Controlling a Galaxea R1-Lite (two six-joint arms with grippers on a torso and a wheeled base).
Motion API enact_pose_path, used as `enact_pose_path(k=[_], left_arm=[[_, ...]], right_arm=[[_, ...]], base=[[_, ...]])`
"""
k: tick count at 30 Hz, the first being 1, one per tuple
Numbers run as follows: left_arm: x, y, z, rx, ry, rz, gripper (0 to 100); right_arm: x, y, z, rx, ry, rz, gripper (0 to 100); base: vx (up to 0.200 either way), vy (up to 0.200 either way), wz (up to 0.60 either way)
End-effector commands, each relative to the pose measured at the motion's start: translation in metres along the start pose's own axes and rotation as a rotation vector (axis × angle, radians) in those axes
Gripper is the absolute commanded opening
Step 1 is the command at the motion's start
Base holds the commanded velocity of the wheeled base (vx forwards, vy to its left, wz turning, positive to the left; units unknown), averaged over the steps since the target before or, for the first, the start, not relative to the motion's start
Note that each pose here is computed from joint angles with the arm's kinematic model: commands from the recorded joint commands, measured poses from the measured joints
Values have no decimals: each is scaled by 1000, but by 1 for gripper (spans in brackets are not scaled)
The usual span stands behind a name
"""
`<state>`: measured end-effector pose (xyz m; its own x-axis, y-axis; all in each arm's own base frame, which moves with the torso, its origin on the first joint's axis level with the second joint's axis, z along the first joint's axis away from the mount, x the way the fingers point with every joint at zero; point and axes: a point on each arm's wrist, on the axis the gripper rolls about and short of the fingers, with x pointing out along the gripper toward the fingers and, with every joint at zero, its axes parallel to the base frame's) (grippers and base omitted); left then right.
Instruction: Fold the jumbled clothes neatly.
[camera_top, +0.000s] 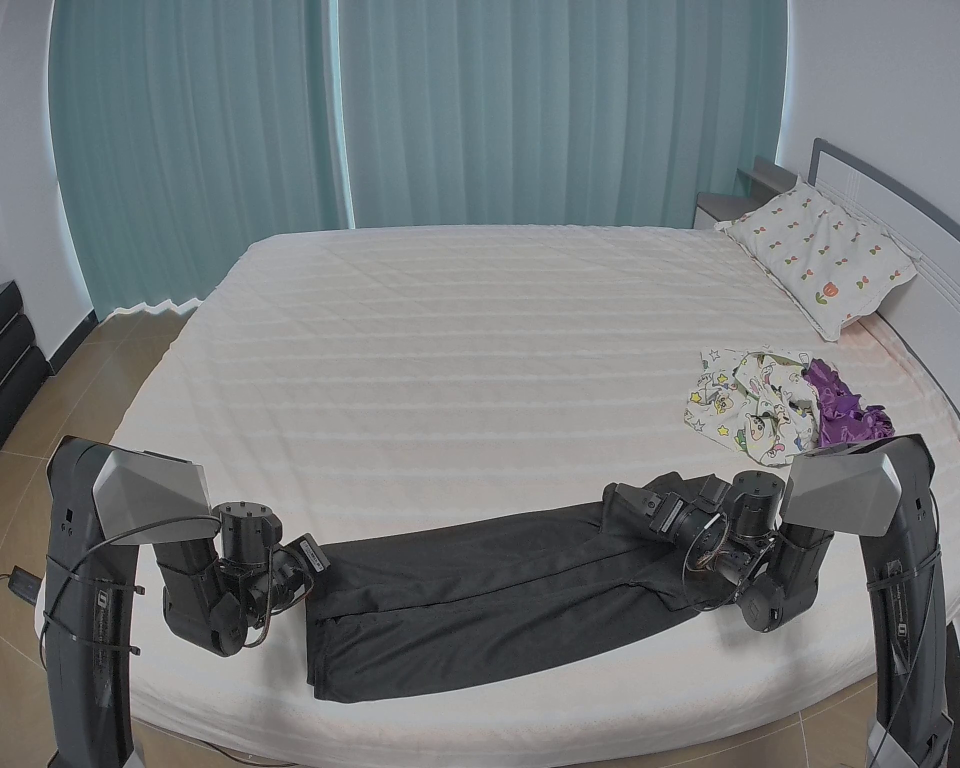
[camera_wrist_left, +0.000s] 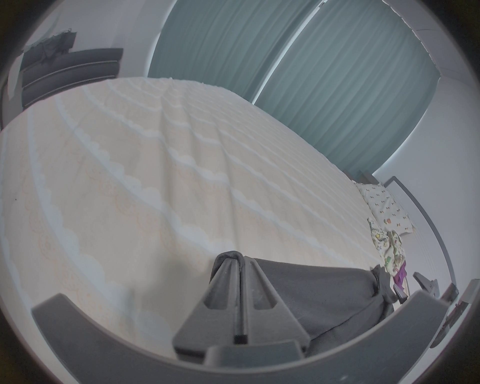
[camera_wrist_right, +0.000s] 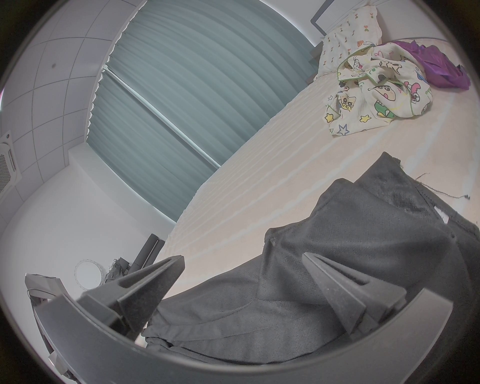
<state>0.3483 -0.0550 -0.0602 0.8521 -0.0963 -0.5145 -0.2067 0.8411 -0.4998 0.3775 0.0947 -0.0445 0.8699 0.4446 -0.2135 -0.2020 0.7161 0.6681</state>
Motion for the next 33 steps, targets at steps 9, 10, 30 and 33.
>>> enact_pose_path(k=[9,10,30,33], left_arm=[[10,-4,7,-28,-75,1,0],[11,-3,7,-28,-76,2,0],[-24,-8,11,-142,-52,10,100],[-30,-11,12,-140,-51,2,100]], right_arm=[[0,-1,2,-3,-12,3,100],[0,-1,2,-3,-12,3,100],[-6,-2,21,-4,-63,-2,100],[-8,-5,27,-9,-81,-11,100]], base=[[0,0,0],[0,0,0],[0,0,0],[0,0,0]])
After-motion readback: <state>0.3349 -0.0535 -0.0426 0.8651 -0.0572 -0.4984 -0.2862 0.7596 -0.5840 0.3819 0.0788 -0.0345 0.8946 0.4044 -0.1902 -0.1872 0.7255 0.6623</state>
